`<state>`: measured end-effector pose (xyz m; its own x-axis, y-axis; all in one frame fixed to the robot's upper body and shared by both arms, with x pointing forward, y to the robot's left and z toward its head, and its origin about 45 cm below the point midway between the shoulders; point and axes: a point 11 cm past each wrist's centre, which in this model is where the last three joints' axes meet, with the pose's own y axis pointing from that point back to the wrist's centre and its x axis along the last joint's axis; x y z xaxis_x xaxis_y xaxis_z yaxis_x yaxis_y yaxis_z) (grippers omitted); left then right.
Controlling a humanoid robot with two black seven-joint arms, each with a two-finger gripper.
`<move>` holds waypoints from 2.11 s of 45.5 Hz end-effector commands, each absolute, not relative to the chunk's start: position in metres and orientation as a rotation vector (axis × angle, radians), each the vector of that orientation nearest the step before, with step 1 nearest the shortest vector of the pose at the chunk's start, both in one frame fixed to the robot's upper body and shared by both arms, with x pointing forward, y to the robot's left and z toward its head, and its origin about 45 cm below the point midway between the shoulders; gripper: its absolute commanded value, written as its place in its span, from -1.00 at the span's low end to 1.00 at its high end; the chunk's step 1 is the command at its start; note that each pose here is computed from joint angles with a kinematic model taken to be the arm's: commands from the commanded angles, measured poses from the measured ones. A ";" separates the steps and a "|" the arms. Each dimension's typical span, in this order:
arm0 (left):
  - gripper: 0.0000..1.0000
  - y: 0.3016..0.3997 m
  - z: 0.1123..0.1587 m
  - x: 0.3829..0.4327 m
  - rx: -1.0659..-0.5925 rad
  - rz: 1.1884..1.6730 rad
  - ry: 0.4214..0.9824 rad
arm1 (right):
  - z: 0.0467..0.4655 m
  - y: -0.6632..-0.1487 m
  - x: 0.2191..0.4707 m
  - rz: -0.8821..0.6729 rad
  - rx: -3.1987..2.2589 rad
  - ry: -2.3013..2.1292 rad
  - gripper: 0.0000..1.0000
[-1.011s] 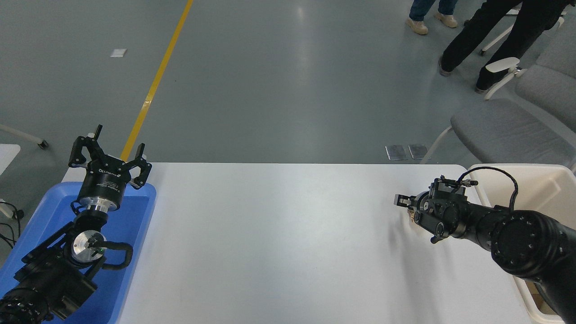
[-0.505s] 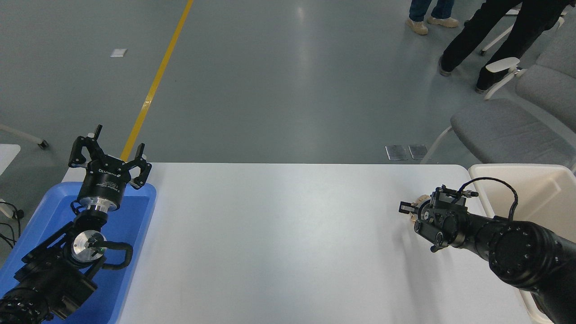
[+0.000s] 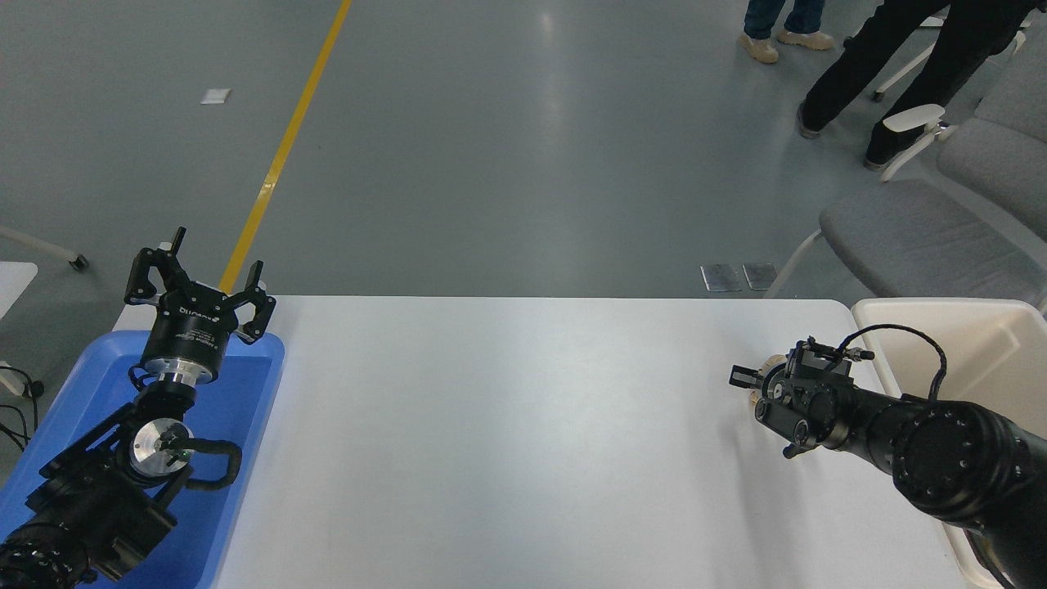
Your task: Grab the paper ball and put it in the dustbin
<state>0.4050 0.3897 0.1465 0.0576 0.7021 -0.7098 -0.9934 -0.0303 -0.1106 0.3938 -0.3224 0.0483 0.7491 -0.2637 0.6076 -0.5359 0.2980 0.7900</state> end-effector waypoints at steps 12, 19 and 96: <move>0.98 0.3894 0.1471 0.4054 -0.711 1.461 0.526 | 0.087 -0.327 0.385 0.089 1.376 -0.685 -1.00; 0.98 0.3894 0.1471 0.4054 -0.711 1.461 0.526 | 0.130 -0.323 0.373 -0.003 1.454 -0.654 -1.00; 0.98 0.3894 0.1471 0.4054 -0.711 1.461 0.526 | 0.437 -0.243 0.354 0.168 1.678 -0.262 -1.00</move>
